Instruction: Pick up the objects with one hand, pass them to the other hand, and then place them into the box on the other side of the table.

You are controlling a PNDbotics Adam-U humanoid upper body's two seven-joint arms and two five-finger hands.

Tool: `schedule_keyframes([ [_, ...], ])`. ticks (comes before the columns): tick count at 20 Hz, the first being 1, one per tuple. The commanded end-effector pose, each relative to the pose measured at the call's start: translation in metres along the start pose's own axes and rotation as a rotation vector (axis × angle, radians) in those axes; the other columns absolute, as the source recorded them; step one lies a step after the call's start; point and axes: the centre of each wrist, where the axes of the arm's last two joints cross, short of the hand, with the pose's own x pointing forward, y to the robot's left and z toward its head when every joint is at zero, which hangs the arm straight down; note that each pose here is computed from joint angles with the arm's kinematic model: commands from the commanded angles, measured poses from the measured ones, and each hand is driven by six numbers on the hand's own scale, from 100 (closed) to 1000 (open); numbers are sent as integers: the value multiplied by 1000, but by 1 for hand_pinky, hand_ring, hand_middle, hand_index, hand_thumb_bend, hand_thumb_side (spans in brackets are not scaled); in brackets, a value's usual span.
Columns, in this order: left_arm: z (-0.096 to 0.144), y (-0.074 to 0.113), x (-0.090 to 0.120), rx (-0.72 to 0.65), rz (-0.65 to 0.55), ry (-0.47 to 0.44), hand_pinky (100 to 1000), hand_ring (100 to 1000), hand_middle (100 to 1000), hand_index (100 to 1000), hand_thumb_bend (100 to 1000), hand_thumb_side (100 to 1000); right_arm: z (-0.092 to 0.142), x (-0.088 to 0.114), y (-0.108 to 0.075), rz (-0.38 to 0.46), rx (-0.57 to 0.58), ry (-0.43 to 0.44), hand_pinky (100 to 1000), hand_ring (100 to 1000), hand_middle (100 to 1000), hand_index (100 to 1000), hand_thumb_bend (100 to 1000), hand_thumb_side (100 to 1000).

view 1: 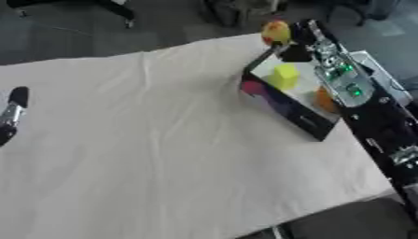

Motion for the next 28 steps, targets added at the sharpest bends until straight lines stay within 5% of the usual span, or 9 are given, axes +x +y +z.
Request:
schedule_keyframes([
  [1, -7, 11, 1, 29, -10, -17, 863, 662, 676, 785, 515, 542, -6, -3, -13, 29, -55, 9, 952, 810, 607, 609, 224, 100],
  [11, -5, 12, -1, 36, -8, -8, 866, 662, 676, 783, 511, 544, -6, -28, -16, 66, -105, 95, 948, 820, 635, 646, 255, 100],
  [14, -6, 12, -1, 37, -7, -8, 866, 662, 676, 783, 510, 544, -6, -31, -16, 85, -121, 101, 945, 883, 793, 811, 480, 100],
  [15, -6, 12, -1, 36, -7, -8, 866, 662, 676, 783, 510, 544, -6, -31, -16, 99, -122, 95, 948, 899, 826, 853, 492, 158],
  [18, -5, 12, -2, 36, -9, -6, 867, 663, 676, 783, 510, 544, -5, -33, -17, 139, -141, 88, 965, 959, 900, 940, 338, 397],
  [20, -5, 13, -2, 38, -10, -3, 875, 662, 676, 783, 503, 544, -5, -34, -18, 150, -172, 93, 969, 972, 913, 956, 302, 458],
  [25, -5, 15, -4, 50, -10, 3, 883, 661, 649, 783, 494, 544, -5, -33, -21, 118, -225, 95, 972, 970, 911, 955, 287, 440],
  [28, -5, 16, -4, 62, -8, 7, 885, 660, 644, 782, 488, 542, -3, -24, -22, -12, -235, 70, 995, 977, 906, 940, 100, 446],
])
